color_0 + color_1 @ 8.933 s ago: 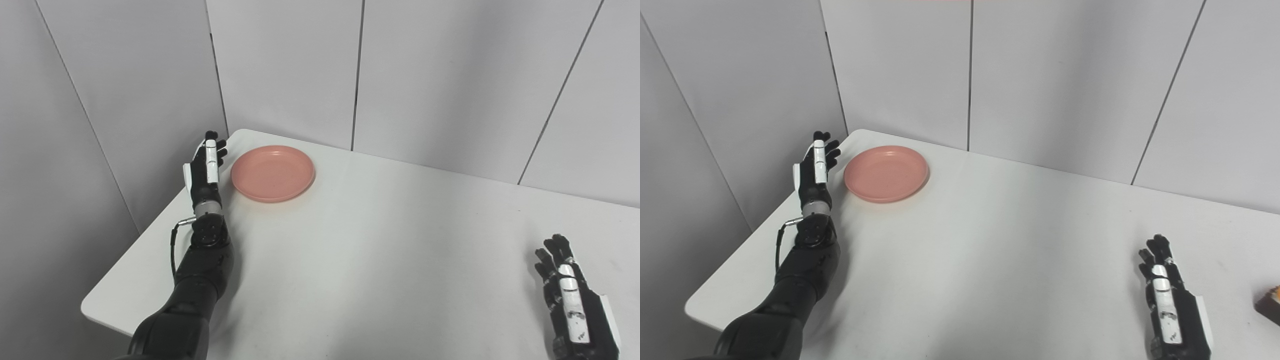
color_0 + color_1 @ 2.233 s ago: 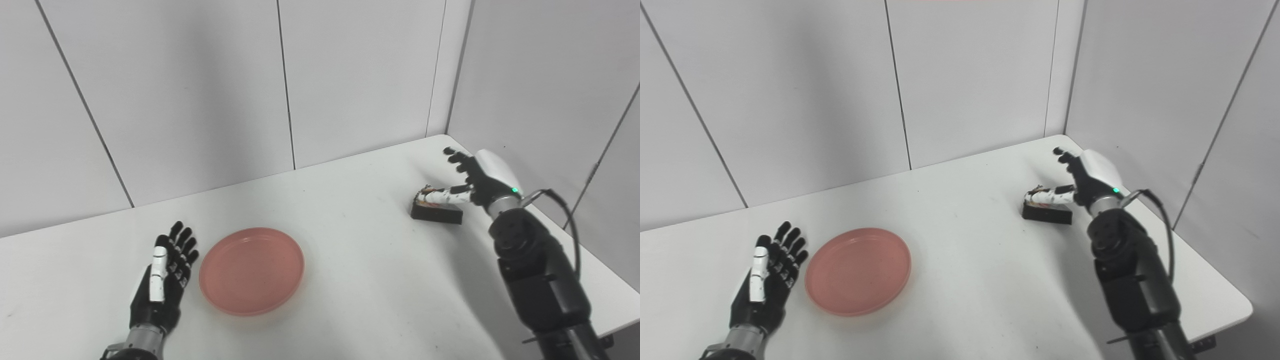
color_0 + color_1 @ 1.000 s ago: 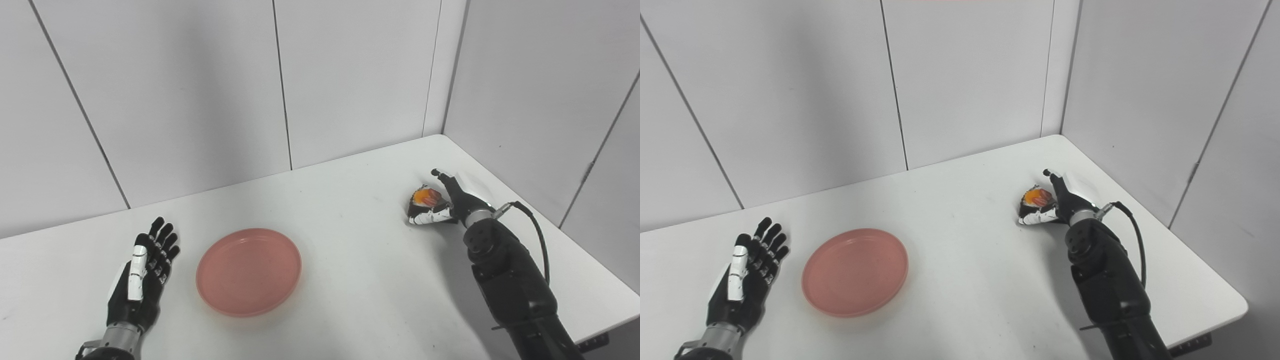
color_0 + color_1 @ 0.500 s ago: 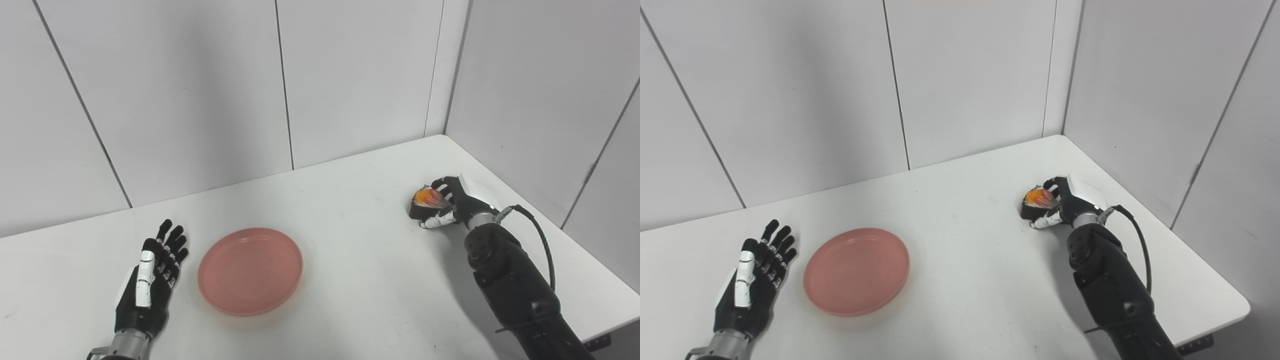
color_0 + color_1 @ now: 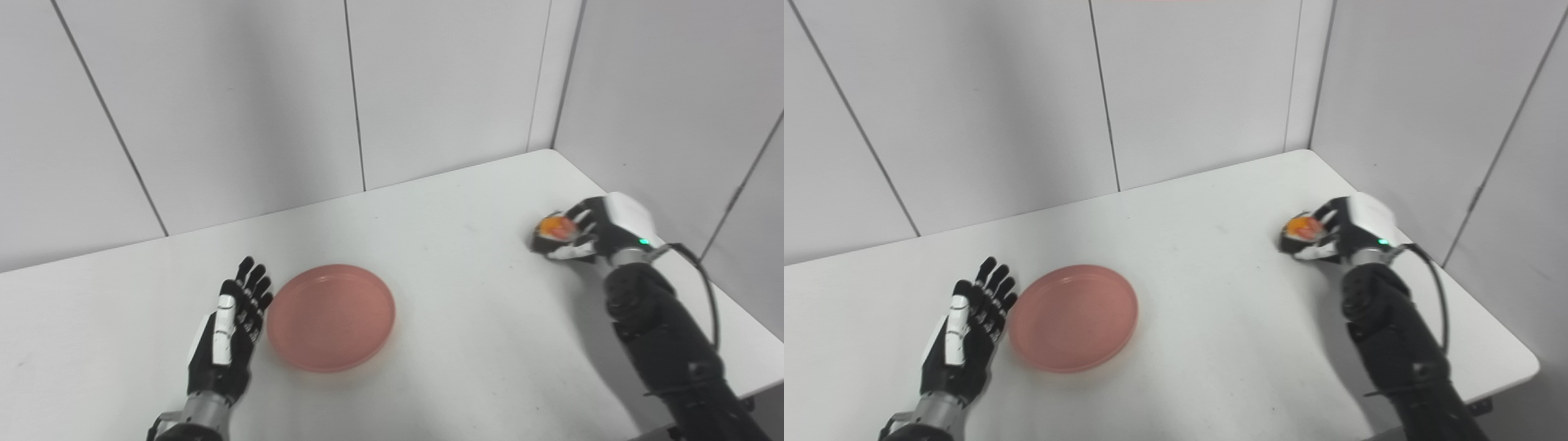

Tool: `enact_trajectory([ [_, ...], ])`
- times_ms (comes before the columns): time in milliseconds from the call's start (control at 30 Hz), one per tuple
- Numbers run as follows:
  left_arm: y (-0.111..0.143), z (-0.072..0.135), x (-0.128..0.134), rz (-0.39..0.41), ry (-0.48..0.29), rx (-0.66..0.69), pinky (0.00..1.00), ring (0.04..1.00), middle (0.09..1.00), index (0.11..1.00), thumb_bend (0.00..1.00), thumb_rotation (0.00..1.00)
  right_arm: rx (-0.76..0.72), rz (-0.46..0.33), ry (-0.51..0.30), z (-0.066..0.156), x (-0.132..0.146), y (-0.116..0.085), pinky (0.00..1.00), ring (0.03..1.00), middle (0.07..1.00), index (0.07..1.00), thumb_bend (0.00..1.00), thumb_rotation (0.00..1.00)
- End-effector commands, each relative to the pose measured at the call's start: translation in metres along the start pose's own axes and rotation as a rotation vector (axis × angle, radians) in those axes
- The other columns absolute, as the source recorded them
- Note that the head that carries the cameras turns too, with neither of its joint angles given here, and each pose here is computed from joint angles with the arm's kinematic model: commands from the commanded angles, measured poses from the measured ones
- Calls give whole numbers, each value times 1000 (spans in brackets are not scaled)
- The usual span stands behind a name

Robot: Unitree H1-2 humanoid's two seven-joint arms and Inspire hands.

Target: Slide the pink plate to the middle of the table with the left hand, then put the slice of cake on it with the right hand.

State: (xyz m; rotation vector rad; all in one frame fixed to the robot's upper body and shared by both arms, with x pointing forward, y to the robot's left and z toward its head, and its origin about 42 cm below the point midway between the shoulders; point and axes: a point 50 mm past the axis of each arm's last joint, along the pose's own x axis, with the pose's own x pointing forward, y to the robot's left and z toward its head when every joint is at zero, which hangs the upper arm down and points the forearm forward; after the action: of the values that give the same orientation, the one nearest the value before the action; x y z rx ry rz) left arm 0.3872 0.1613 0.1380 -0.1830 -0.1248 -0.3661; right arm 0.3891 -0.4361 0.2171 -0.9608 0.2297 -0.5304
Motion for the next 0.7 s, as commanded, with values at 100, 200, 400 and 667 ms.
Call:
enact_trajectory([
  [100,-1,19,11,12,-51,8,1000,1000,1000,1000,623,1000,51,-132,-169,26,4,-32,330,400,440,534,521,0],
  [200,-5,16,13,22,-51,6,1000,1000,1000,1000,612,1000,87,-150,-210,34,1,-37,320,389,438,535,521,0],
  [400,-18,11,16,30,-38,-4,1000,1000,1000,1000,614,1000,190,-123,-321,61,-14,-49,290,364,442,534,522,0],
  [667,-34,6,20,37,-26,9,1000,1000,1000,1000,609,1000,261,3,-489,103,-48,-39,296,371,445,542,520,1],
])
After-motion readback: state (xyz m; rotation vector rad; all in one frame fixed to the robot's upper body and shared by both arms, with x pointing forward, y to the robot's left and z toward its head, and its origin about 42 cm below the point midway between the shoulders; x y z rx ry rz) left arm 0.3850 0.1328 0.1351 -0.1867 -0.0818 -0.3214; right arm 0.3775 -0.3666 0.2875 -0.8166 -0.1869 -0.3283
